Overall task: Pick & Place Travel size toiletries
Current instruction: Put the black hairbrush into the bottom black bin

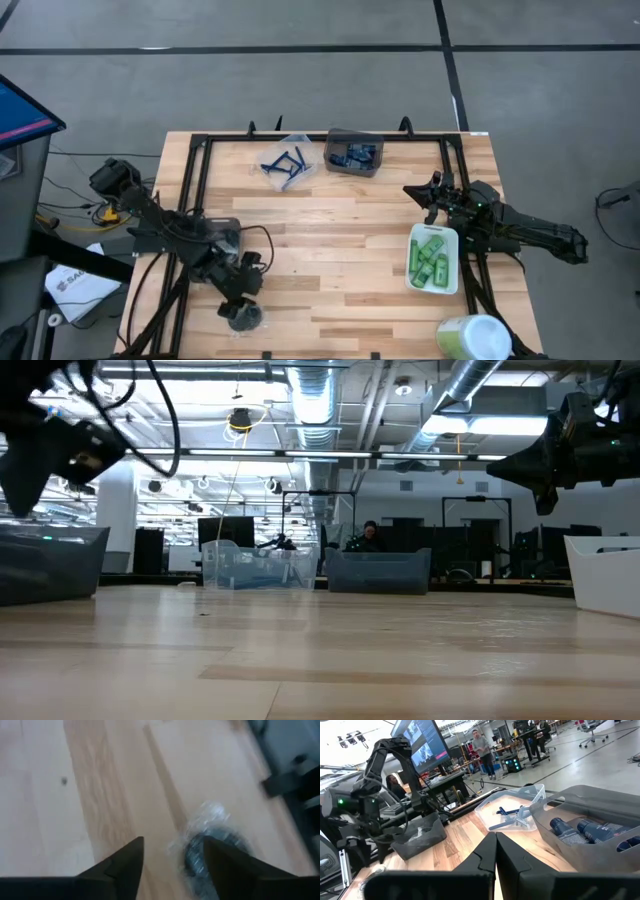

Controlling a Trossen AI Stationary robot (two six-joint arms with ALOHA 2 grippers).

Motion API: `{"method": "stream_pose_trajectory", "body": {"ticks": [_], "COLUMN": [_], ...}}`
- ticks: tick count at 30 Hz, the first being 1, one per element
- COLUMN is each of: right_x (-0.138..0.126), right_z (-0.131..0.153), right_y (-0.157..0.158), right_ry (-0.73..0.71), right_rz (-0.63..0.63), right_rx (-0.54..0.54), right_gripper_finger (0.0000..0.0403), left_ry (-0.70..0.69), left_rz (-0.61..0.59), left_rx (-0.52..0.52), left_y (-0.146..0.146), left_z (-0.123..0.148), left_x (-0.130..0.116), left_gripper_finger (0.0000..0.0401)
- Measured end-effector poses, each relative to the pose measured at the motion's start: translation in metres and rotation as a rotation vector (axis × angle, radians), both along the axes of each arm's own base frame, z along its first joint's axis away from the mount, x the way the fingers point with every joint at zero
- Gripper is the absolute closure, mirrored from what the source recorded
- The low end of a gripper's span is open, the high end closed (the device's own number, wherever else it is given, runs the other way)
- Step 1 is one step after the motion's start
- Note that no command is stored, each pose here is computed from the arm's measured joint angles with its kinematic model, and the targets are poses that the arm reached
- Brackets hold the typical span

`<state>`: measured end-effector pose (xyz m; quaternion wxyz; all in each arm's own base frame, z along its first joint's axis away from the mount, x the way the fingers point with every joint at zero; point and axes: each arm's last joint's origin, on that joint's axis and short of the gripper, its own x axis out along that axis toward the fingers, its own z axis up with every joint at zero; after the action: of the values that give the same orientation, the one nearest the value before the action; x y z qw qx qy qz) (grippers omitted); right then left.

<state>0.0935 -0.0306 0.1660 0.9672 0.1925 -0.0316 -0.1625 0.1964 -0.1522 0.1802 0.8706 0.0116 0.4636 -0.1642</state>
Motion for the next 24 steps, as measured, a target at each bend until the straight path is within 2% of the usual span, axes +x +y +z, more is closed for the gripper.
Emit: {"method": "stream_pose_trajectory", "body": {"ticks": [3, 8, 14, 24], "right_x": [0.0, 0.0, 0.0, 0.0], "right_z": [0.0, 0.0, 0.0, 0.0], "right_y": [0.0, 0.0, 0.0, 0.0], "right_ry": [0.0, 0.0, 0.0, 0.0], "right_rz": [0.0, 0.0, -0.001, 0.0], "right_rx": [0.0, 0.0, 0.0, 0.0], "right_gripper_finger": [0.0403, 0.0403, 0.0403, 0.0403], "left_ry": [0.032, 0.116, 0.208, 0.191], "left_rz": [0.011, 0.061, 0.013, 0.01], "left_rx": [0.056, 0.064, 0.019, 0.004], "left_y": [-0.003, -0.003, -0.007, -0.009], "left_z": [-0.012, -0.031, -0.043, -0.045], "left_x": [-0.002, -0.003, -0.002, 0.001], "left_gripper_finger": [0.018, 0.0171, 0.0187, 0.0219]}}
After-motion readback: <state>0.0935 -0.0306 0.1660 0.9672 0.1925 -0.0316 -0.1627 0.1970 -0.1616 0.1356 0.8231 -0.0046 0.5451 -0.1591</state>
